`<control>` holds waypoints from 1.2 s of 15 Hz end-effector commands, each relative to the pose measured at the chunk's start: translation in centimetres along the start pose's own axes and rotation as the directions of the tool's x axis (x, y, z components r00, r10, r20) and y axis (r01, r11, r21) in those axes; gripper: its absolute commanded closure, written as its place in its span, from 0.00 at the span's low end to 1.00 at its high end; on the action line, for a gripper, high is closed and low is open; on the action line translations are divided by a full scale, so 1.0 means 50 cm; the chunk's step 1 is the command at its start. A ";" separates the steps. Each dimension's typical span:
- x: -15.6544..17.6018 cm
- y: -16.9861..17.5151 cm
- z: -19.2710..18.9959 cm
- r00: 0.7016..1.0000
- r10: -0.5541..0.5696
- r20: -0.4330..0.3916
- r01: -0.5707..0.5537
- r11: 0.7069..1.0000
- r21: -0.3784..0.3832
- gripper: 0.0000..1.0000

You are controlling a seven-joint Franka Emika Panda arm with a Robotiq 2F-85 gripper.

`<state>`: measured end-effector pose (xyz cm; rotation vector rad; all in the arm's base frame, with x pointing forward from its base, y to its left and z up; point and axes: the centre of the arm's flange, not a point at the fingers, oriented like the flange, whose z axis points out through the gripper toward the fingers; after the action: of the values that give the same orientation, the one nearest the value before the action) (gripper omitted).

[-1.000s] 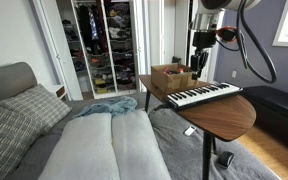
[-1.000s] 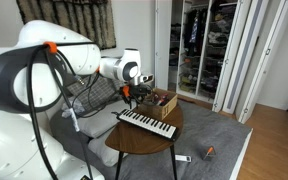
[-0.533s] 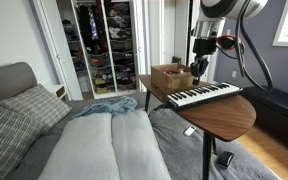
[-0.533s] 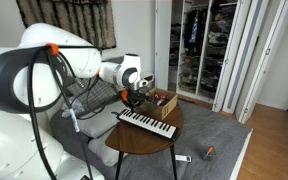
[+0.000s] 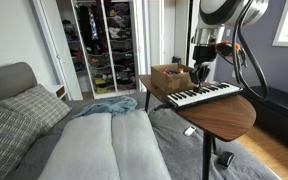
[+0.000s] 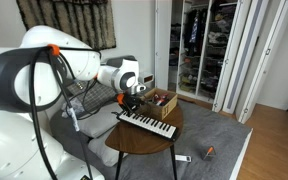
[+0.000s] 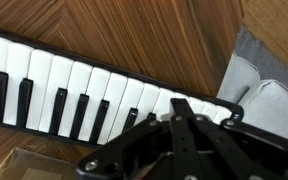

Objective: Press the leftmost c key on the keyboard

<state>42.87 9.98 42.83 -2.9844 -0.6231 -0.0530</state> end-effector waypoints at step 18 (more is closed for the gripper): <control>-0.004 -0.012 0.040 0.997 0.075 0.035 -0.075 0.997 0.009 0.99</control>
<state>42.45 10.64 40.87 -3.0020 -0.5124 0.0079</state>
